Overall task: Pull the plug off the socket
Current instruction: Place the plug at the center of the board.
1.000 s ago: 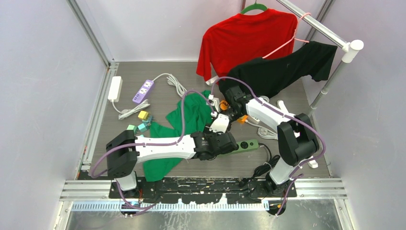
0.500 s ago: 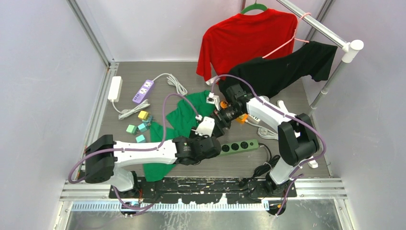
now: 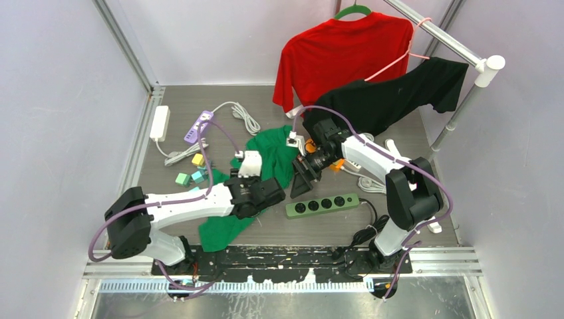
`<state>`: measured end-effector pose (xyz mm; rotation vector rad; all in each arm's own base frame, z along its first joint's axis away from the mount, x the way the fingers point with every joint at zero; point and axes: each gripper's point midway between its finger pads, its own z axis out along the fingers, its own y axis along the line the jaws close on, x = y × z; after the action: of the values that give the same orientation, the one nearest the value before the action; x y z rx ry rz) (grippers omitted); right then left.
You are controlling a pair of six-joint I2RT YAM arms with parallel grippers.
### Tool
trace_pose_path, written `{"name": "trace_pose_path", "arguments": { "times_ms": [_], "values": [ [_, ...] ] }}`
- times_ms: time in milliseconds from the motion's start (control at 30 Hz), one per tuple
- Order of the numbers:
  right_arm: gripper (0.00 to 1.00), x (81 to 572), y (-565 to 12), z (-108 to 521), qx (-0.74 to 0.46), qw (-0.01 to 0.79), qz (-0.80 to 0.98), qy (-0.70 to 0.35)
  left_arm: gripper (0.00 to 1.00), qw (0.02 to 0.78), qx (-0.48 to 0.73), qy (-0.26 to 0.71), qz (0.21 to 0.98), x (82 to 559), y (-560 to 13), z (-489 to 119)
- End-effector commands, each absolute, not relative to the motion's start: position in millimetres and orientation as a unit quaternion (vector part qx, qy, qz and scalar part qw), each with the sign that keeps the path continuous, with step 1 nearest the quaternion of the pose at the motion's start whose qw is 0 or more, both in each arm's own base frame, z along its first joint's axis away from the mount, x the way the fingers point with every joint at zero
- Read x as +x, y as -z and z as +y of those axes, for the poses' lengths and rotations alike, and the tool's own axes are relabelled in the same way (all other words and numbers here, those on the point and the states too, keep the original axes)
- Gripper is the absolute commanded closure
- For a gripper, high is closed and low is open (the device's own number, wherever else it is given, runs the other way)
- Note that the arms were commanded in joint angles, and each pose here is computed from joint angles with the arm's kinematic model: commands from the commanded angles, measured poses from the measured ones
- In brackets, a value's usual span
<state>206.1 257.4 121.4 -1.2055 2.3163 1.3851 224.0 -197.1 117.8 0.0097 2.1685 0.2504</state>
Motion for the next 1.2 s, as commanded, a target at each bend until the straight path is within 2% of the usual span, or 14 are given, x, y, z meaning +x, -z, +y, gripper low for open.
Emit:
{"name": "trace_pose_path", "arguments": {
  "times_ms": [0, 467, 1000, 1133, 1167],
  "values": [
    [0.0, 209.1, -127.0, 259.8, -0.42, 0.106, 0.771, -0.467, 1.0, 0.473, -0.086, -0.134, 0.867, 231.6, -125.4, -149.2],
    [0.0, 209.0, -124.4, 259.1, -0.421, 0.104, 0.772, -0.465, 1.0, 0.408, -0.289, -0.085, 0.862, 241.6, -94.8, -59.2],
    [0.0, 209.1, -124.1, 257.7, -0.426, 0.108, 0.771, -0.46, 1.0, 0.314, -0.44, -0.051, 0.84, 264.3, -65.7, 7.1],
    [0.0, 209.0, -123.7, 257.5, -0.428, 0.108, 0.771, -0.46, 0.93, 0.298, -0.452, -0.061, 0.839, 266.2, -60.3, 15.9],
    [0.0, 208.8, -123.1, 257.3, -0.428, 0.107, 0.771, -0.459, 0.86, 0.295, -0.454, -0.063, 0.838, 266.3, -59.8, 17.4]
  ]
}}
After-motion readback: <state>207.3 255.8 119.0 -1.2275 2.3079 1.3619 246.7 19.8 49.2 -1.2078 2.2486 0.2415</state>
